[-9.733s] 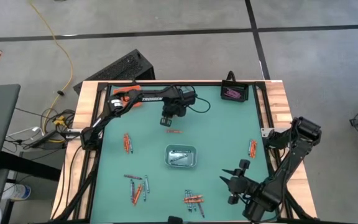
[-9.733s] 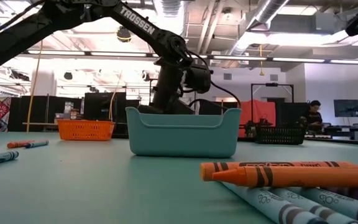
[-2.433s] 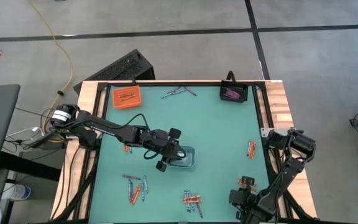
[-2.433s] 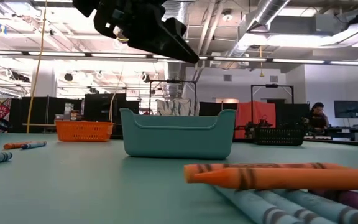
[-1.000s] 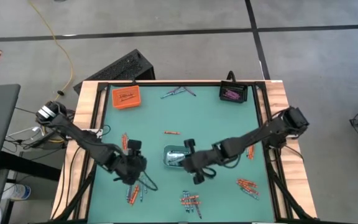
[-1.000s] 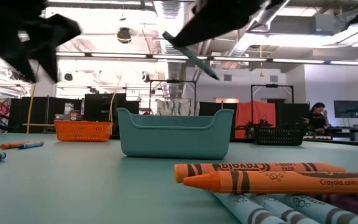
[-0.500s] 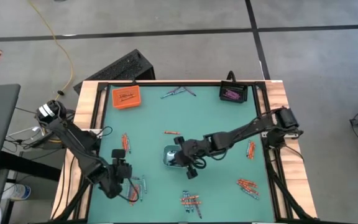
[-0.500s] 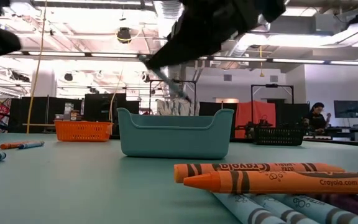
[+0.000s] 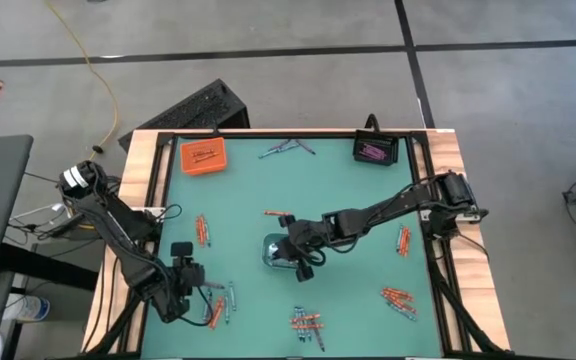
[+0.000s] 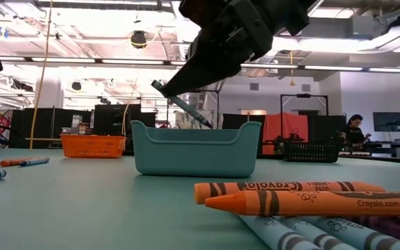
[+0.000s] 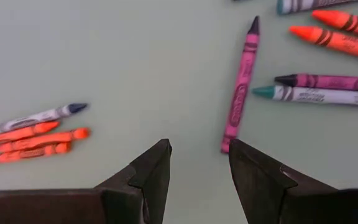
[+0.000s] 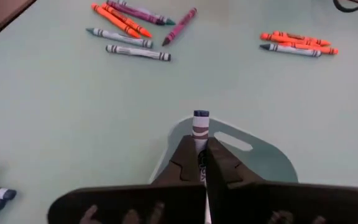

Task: Sort crayons
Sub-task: Put the blue crayon into the blue bin, then put the violet crayon into the black bin

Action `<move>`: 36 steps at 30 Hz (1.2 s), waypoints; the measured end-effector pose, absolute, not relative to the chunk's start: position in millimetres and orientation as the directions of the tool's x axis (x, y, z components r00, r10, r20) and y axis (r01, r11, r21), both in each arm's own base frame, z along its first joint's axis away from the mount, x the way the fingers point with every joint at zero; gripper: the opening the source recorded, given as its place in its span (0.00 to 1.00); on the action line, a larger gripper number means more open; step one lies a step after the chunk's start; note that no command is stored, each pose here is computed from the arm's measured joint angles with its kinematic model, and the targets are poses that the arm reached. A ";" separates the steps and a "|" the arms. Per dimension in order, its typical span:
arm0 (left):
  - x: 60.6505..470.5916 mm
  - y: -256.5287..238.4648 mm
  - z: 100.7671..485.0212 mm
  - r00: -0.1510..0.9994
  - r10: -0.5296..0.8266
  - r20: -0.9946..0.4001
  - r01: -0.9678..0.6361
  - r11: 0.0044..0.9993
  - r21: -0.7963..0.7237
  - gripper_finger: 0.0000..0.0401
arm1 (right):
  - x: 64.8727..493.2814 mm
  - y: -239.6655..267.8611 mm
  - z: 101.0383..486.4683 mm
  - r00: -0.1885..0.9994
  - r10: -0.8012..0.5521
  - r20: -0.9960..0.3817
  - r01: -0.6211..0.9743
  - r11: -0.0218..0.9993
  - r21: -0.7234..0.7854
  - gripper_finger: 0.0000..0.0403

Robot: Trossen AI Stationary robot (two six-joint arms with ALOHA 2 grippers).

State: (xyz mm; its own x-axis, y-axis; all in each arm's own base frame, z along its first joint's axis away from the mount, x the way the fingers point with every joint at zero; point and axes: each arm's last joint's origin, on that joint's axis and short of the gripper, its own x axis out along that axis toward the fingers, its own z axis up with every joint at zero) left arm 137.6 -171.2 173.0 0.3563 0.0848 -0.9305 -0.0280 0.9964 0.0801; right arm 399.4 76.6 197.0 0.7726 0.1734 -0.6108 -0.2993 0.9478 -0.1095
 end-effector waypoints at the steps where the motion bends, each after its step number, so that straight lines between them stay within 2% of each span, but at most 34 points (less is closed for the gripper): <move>1: 137.8 -171.5 171.1 0.364 0.074 -0.928 -0.028 0.997 0.069 0.38 | 399.1 76.2 196.6 0.769 0.172 -0.615 -0.298 0.949 -0.107 0.02; 14: 141.0 -170.7 150.6 0.399 -0.050 -0.916 -0.014 0.998 -0.061 0.38 | 396.7 74.1 193.1 0.741 0.168 -0.650 -0.268 0.962 -0.058 0.04; 25: 144.1 -158.4 138.8 0.358 -0.070 -0.931 -0.048 0.994 -0.094 0.38 | 396.9 69.2 192.3 0.738 0.149 -0.658 -0.235 0.971 -0.045 0.24; 29: 144.8 -159.2 139.2 0.361 -0.079 -0.929 -0.011 0.996 -0.088 0.30 | 396.8 69.7 192.3 0.738 0.150 -0.658 -0.240 0.970 -0.048 0.26; 36: 145.0 -159.7 139.1 0.359 -0.086 -0.929 0.034 0.996 -0.079 0.03 | 396.8 69.6 192.3 0.738 0.149 -0.658 -0.249 0.966 -0.061 0.27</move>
